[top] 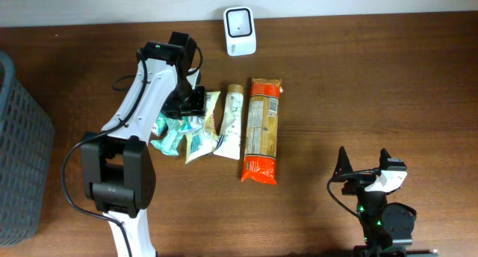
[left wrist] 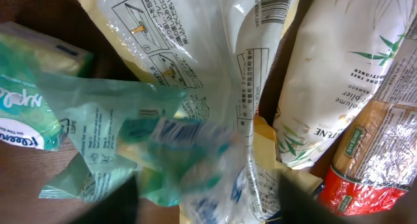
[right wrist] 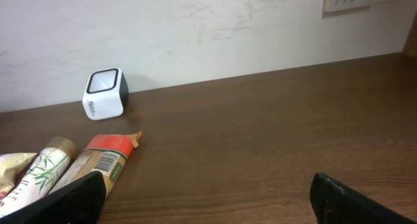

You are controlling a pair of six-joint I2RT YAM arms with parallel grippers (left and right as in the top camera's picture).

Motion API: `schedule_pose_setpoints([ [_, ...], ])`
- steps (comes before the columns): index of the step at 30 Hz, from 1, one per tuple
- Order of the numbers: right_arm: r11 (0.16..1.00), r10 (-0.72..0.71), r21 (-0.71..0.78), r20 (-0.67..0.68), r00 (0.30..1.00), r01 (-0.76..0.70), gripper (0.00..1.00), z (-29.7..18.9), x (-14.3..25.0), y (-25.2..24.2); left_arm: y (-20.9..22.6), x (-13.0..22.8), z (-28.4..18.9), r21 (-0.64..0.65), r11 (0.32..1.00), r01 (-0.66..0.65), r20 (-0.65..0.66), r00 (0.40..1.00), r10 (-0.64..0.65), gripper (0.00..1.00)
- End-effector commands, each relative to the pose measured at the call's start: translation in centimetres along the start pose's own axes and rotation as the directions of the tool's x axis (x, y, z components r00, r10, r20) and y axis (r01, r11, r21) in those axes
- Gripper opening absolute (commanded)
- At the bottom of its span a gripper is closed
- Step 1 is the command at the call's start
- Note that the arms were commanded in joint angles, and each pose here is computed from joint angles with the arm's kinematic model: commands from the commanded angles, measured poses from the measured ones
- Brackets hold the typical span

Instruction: Scan the item barcode

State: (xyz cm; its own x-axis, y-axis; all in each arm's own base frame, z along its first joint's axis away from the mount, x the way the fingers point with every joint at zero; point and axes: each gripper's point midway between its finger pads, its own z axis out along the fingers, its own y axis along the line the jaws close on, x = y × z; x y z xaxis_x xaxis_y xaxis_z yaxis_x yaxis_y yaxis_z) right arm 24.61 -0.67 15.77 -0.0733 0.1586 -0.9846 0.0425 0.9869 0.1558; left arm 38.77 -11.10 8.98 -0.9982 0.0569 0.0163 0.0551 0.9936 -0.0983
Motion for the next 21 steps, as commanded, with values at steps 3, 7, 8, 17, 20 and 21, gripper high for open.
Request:
schedule_pose_setpoints([
  [3,1.000,0.004,0.011,-0.003,1.000,-0.004,0.99,0.0,0.3,-0.3,0.4,-1.4,-4.6,0.001,1.000,0.014,0.137,0.990,-0.014,1.00],
  [7,1.000,0.005,0.011,-0.003,1.000,-0.005,0.99,0.0,0.3,-0.3,2.1,-2.7,-17.5,-0.077,0.996,0.049,0.486,0.874,-0.005,0.99],
  [8,1.000,0.005,0.011,-0.003,1.000,-0.005,0.99,0.0,0.3,-0.3,2.7,-2.4,-19.8,-0.089,0.994,0.070,0.539,0.842,-0.011,0.99],
  [17,1.000,0.004,0.011,-0.003,1.000,-0.004,0.99,0.0,0.3,-0.3,13.8,5.6,-31.8,-0.278,0.949,0.147,0.719,0.687,0.104,1.00],
  [20,1.000,0.004,0.011,-0.003,1.000,-0.004,0.99,0.0,0.3,-0.3,15.4,5.7,-31.6,-0.238,0.959,0.154,0.721,0.689,0.068,0.99],
  [21,1.000,0.005,0.011,-0.003,1.000,-0.005,0.99,0.0,0.3,-0.3,16.5,5.9,-31.5,-0.249,0.950,0.186,0.716,0.696,0.051,0.99],
])
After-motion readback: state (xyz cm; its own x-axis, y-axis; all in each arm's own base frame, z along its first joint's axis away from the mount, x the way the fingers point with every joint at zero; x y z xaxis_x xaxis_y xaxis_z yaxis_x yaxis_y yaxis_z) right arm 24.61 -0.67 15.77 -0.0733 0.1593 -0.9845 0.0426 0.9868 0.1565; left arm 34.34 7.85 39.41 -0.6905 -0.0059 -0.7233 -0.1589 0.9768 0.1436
